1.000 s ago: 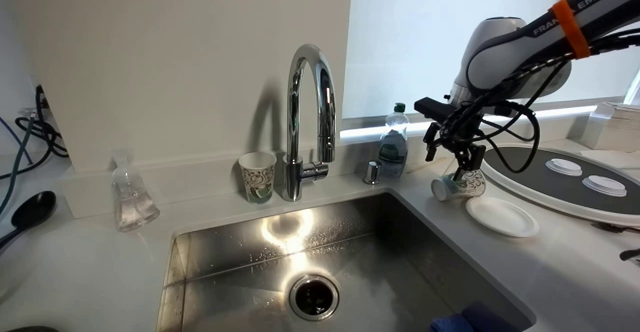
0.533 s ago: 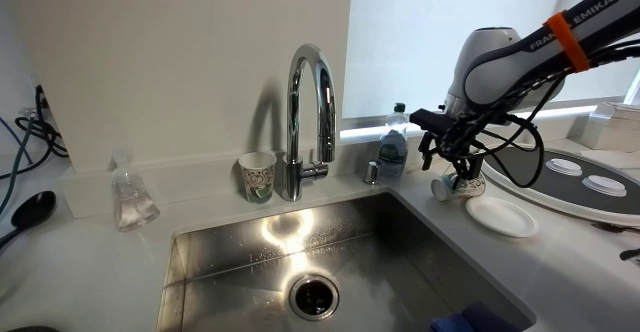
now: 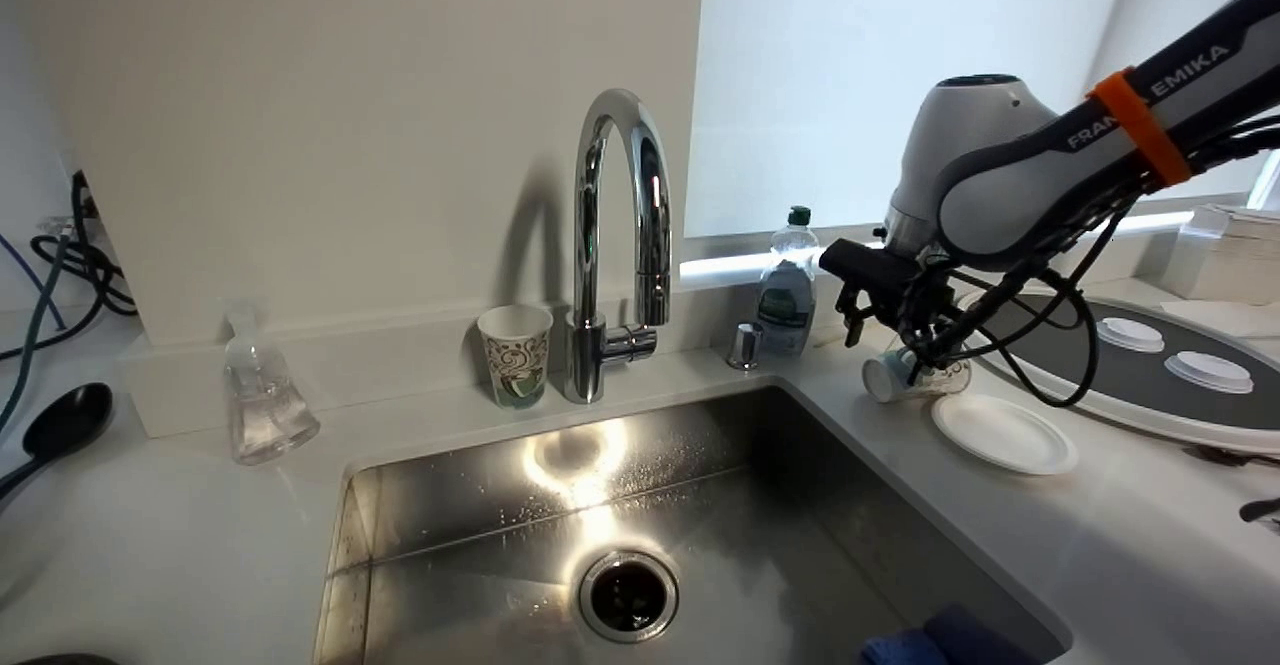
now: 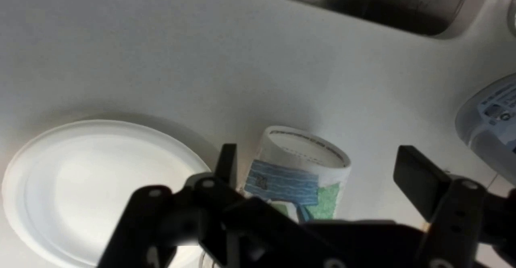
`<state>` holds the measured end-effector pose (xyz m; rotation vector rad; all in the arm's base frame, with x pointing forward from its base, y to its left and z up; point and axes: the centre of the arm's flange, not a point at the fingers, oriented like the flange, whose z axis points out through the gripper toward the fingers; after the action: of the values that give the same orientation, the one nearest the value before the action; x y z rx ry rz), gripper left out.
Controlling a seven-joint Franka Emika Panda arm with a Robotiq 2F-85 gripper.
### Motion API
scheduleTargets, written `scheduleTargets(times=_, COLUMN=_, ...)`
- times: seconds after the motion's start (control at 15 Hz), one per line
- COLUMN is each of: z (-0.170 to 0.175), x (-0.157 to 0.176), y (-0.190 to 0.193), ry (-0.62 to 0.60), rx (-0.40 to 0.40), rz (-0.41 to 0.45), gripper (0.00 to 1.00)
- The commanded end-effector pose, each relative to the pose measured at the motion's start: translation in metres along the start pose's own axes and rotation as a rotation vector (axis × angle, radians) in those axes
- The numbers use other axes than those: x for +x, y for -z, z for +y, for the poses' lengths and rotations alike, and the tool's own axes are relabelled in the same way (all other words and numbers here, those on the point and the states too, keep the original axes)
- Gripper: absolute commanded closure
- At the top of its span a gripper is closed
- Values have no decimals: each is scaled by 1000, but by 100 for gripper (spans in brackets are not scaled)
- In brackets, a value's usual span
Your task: Put the cup upside down on the plate
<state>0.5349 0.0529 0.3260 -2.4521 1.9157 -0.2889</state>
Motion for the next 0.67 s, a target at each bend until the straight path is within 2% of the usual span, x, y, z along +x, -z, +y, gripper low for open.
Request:
scheduleTargets(times=0.0, z=4, x=-6, y=-12, ry=2, rx=12, rz=42, gripper=0)
scheduleTargets(times=0.2, z=5, x=-6, y=-16, ry=12, rx=4, rz=53, gripper=1)
scheduleTargets(times=0.27, z=5, x=-6, y=-17, ry=15, rx=1, rz=55, gripper=4)
scheduleTargets(times=0.33, z=5, x=-6, y=-18, ry=19, rx=-2, rz=57, gripper=14)
scheduleTargets(times=0.4, z=5, x=-7, y=-19, ry=23, rx=-5, rz=58, gripper=31)
scheduleTargets(times=0.6, z=6, x=-7, y=-21, ry=32, rx=-12, rz=62, gripper=55)
